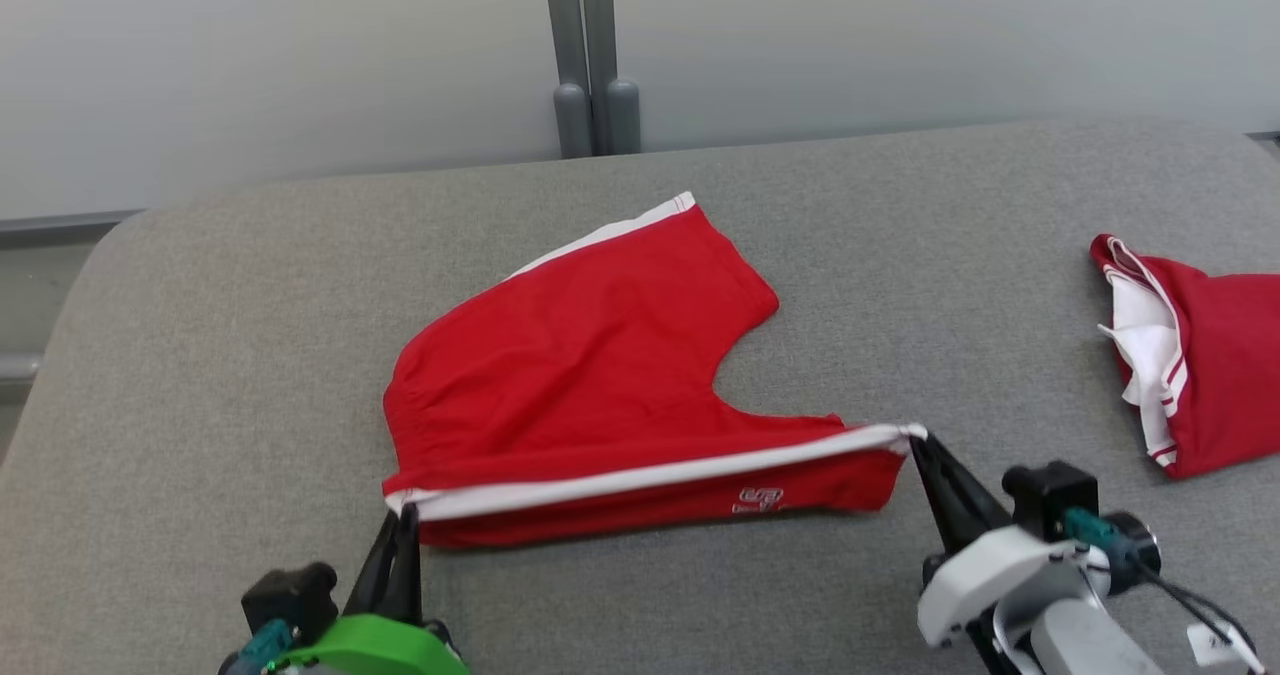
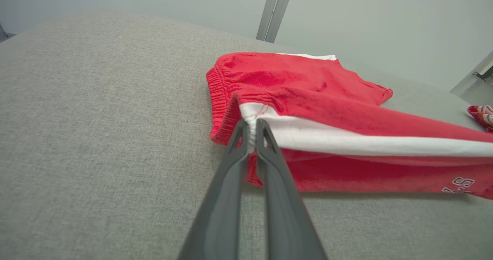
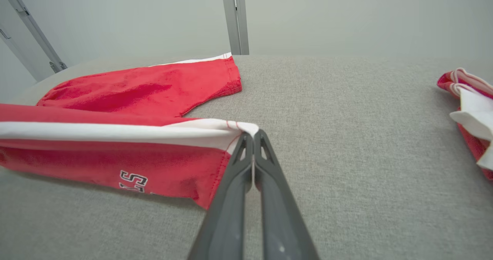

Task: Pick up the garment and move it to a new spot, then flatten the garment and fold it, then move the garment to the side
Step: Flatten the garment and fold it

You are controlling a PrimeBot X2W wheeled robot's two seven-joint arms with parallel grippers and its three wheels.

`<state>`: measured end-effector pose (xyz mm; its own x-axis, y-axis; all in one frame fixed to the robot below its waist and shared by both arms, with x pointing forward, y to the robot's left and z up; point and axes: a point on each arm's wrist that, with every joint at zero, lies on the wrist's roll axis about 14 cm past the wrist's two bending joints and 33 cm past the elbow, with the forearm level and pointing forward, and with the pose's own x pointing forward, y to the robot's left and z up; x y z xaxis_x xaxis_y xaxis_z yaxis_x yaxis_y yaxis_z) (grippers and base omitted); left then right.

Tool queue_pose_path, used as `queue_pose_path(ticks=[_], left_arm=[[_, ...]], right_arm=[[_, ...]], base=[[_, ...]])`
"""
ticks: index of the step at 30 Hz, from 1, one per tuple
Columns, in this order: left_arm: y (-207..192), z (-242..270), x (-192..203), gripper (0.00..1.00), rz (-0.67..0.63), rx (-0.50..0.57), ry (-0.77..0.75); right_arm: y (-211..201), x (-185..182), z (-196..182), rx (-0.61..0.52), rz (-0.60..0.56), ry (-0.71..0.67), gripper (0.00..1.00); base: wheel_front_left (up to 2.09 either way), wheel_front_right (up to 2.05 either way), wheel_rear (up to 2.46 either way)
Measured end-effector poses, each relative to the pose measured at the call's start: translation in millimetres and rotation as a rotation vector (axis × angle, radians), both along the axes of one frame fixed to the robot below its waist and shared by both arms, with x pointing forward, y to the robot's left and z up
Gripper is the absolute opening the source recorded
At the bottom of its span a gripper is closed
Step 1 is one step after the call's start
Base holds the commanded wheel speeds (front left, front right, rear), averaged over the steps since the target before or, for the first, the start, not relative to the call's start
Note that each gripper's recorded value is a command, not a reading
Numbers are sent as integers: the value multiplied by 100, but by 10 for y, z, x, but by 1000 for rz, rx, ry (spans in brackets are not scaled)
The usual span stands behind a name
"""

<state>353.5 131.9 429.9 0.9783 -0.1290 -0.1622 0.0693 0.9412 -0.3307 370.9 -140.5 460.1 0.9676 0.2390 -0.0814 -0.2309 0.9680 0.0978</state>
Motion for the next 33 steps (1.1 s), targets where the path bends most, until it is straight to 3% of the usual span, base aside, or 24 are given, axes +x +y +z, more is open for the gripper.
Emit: queue_pose_path(ticks=[6, 16, 26, 33], left_arm=[[-33, 258, 440, 0, 5, -22, -74], [15, 306, 964, 0, 20, 7, -97], [142, 259, 1281, 0, 54, 27, -91], [288, 133, 1441, 0, 103, 54, -56]], right_arm=[[132, 640, 398, -38, 46, -109, 0], [379, 1510, 560, -101, 112, -156, 0], [547, 2108, 300, -182, 154, -111, 0], [756, 2420, 174, -176, 179, -101, 0]], base=[[0, 0, 0], [0, 0, 0], [0, 0, 0], [0, 0, 0]])
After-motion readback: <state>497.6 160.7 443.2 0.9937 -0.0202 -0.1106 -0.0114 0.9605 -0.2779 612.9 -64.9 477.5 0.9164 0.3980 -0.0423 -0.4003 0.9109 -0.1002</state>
